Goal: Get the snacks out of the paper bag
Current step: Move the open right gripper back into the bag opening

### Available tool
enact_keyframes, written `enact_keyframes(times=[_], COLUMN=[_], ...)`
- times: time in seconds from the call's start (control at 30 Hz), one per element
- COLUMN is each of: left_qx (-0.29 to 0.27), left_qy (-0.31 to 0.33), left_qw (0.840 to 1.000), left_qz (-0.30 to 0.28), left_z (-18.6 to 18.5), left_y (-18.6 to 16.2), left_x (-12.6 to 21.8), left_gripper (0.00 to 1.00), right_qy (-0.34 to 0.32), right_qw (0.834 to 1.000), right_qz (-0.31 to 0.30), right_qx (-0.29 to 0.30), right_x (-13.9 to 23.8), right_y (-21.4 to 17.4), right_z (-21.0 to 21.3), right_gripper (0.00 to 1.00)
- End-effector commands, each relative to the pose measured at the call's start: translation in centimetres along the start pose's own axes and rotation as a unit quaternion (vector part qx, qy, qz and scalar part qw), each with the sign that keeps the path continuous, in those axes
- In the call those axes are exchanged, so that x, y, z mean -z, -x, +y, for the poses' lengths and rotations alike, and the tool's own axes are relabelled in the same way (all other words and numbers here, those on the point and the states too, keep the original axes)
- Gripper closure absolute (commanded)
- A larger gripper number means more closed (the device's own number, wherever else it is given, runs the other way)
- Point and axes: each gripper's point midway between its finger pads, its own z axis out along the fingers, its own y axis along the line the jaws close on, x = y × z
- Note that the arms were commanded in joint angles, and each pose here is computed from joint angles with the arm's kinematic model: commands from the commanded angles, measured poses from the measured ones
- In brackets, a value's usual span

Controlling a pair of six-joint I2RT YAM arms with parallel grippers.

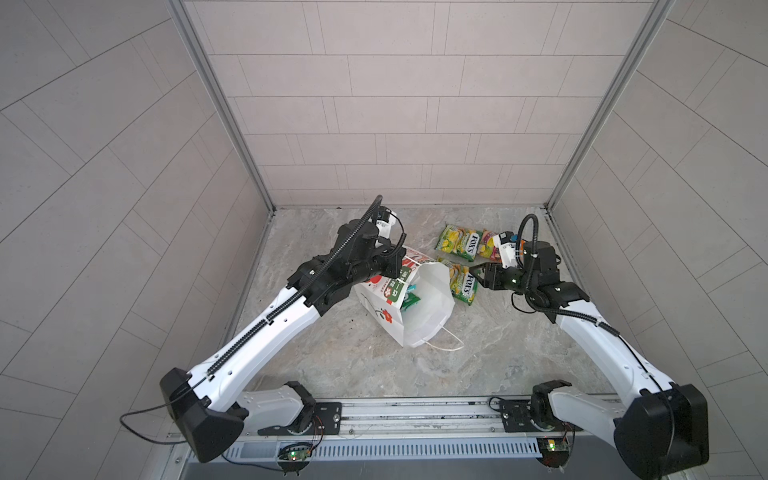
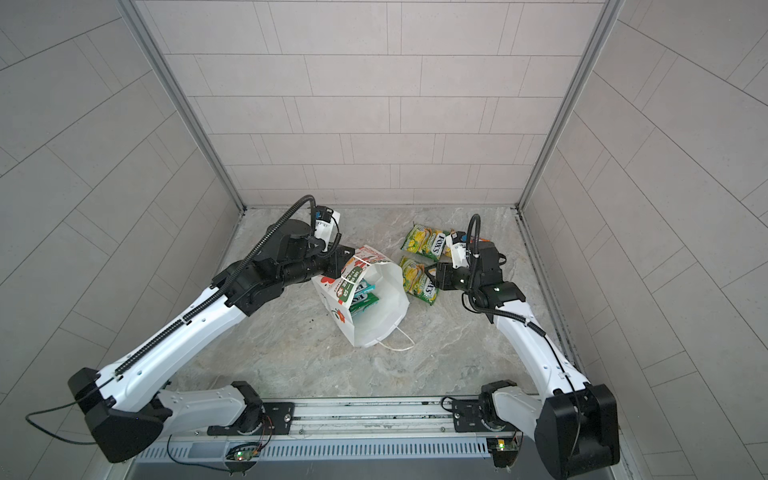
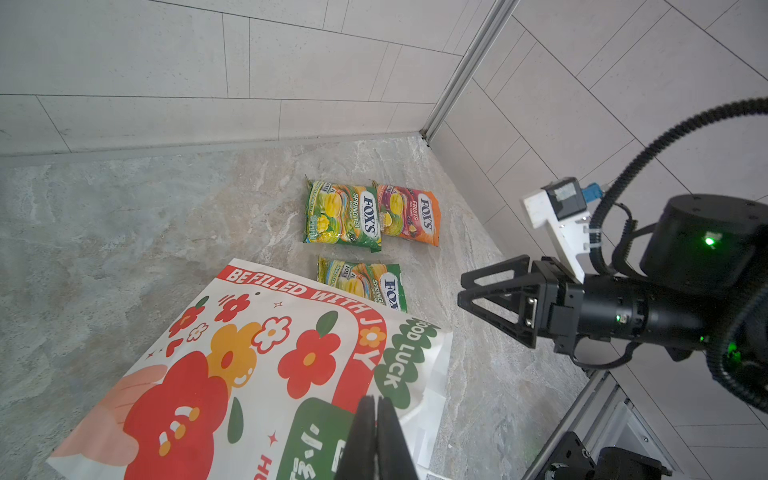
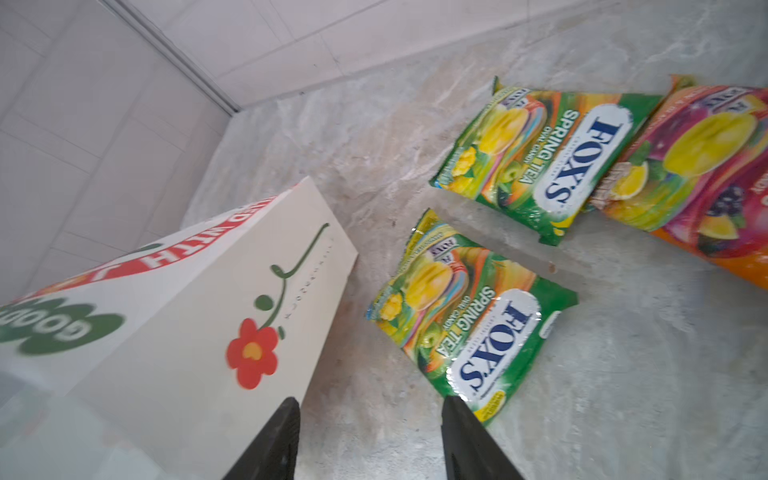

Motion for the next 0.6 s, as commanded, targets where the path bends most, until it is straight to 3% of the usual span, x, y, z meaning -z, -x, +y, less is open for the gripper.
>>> enact_keyframes(times=[0.0, 0.23, 0.57], left_qx=[-0.003, 0.004, 0.006], left_qy=[-0.012, -0.011, -0.016], left_qw=[1.000, 0.999, 0.999], left_qz=[-0.028, -0.031, -0.036], left_z=[-0.6, -0.6, -0.9], left_y=[1.1, 1.4, 1.7], left_x=[1.0, 0.7, 0.7], left_gripper=[1.00, 1.00, 1.00], right_qy=[0.090, 0.180, 0.212], right_qw=[0.995, 0.982, 0.967], right_qz=[-0.048, -0.031, 0.060], right_qx=[0.015, 0.057, 0.129], right_x=[2.1, 3.8, 0.2], right_y=[1.1, -1.4, -7.3], right_z=[4.4, 10.3, 14.6], right_gripper=[0.44, 0.43, 0.44])
